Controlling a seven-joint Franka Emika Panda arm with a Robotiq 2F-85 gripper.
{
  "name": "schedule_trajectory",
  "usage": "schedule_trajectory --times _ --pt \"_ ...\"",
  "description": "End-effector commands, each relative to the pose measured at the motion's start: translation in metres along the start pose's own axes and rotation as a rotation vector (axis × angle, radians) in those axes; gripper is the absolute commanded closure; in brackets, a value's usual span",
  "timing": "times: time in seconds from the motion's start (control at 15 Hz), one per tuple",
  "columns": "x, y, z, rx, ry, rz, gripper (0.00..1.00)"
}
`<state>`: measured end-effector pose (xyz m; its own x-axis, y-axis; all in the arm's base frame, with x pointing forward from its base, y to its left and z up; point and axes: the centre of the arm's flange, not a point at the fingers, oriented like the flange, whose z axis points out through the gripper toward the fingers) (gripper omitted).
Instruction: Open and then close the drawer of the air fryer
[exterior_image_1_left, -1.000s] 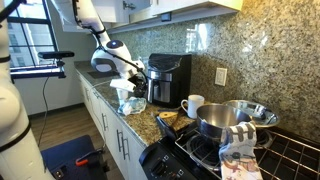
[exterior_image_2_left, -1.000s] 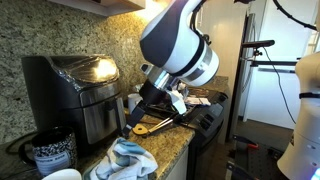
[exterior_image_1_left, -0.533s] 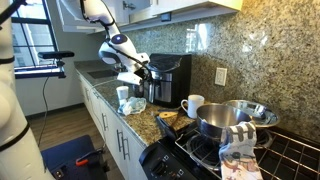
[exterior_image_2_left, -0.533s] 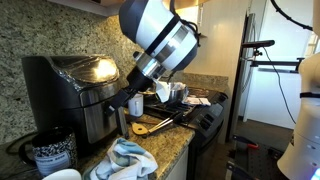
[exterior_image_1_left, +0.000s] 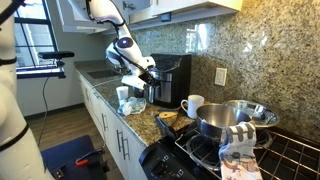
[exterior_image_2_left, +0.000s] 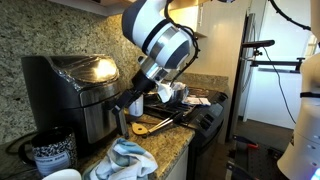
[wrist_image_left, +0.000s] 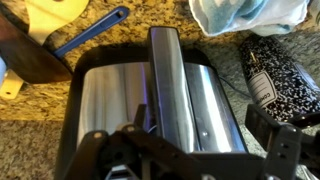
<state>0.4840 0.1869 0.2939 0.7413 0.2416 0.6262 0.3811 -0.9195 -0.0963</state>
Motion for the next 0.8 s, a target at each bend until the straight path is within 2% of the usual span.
schedule_trajectory --times 0.0,0.4,0.73 --pt "-0.056 0.020 0.029 -0.001 0.019 0.008 0.00" --pt "-0.077 0.028 0.050 0.017 -0.001 -0.023 0.00" --pt "-0.087 0.030 0.056 0.019 0.036 -0.046 0.00"
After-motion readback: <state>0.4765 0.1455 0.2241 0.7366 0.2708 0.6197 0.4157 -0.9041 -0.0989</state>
